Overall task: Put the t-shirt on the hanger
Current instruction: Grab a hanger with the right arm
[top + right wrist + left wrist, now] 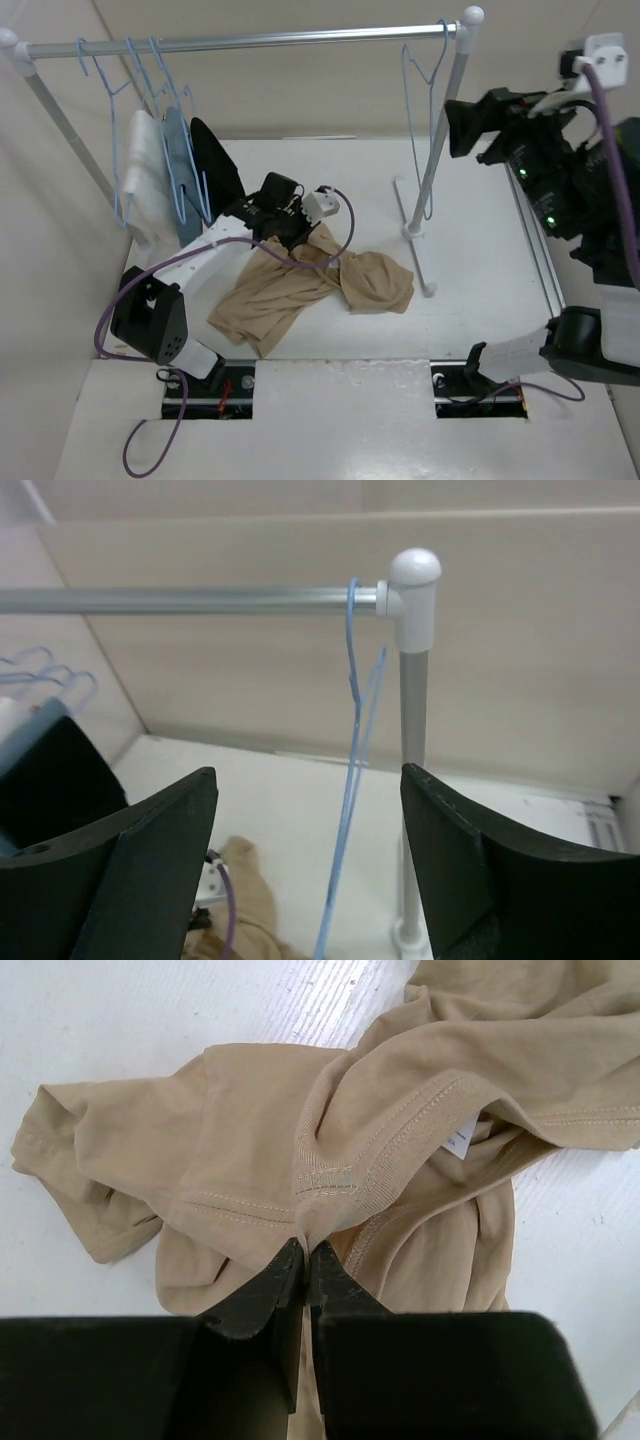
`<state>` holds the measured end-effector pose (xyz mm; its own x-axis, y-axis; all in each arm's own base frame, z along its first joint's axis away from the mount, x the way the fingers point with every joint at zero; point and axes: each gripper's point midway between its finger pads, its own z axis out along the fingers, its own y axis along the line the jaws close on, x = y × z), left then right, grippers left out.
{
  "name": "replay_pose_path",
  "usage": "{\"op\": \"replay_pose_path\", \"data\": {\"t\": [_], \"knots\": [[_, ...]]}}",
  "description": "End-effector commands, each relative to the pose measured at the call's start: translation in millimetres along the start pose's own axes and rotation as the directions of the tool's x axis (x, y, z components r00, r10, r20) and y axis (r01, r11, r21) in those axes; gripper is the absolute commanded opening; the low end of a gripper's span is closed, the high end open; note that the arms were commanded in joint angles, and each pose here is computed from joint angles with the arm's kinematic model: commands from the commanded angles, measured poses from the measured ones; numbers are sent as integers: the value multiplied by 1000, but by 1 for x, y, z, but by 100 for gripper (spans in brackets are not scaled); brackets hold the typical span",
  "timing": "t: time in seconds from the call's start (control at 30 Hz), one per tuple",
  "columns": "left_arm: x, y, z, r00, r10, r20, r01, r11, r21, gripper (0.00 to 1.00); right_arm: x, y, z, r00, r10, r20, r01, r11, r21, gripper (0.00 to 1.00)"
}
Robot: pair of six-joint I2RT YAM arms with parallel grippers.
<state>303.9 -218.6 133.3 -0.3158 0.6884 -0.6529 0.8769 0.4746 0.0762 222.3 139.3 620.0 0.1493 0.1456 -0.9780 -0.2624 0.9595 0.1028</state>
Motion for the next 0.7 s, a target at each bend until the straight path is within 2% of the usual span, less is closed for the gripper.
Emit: {"op": "replay_pose_path", "data": {"t": [0.0, 0.13, 0.17, 0.3, 0.5, 0.67], "knots": [[-21, -2, -8, 998, 31, 59, -30, 1000, -5, 0, 42, 7, 19, 976, -156, -154, 166, 984, 56, 80], [-19, -3, -8, 998, 28, 51, -28, 1000, -1, 0, 50, 17, 22, 975, -133, -179, 137, 991, 9, 82], [-20, -6, -7, 998, 34, 52, -35, 999, 5, 0, 59, 25, 25, 971, -137, -198, 131, 990, -44, 80], [-22, -6, -10, 998, 28, 60, -28, 1000, 2, 0, 88, 20, 37, 950, -128, -286, 117, 992, -54, 79], [-27, -9, -14, 997, 37, 69, -38, 999, 4, 0, 99, 19, 41, 942, -113, -315, 114, 993, -15, 78], [-24, -12, -12, 997, 35, 65, -36, 999, 16, 0, 113, 10, 45, 931, -137, -340, 162, 986, 47, 77]]}}
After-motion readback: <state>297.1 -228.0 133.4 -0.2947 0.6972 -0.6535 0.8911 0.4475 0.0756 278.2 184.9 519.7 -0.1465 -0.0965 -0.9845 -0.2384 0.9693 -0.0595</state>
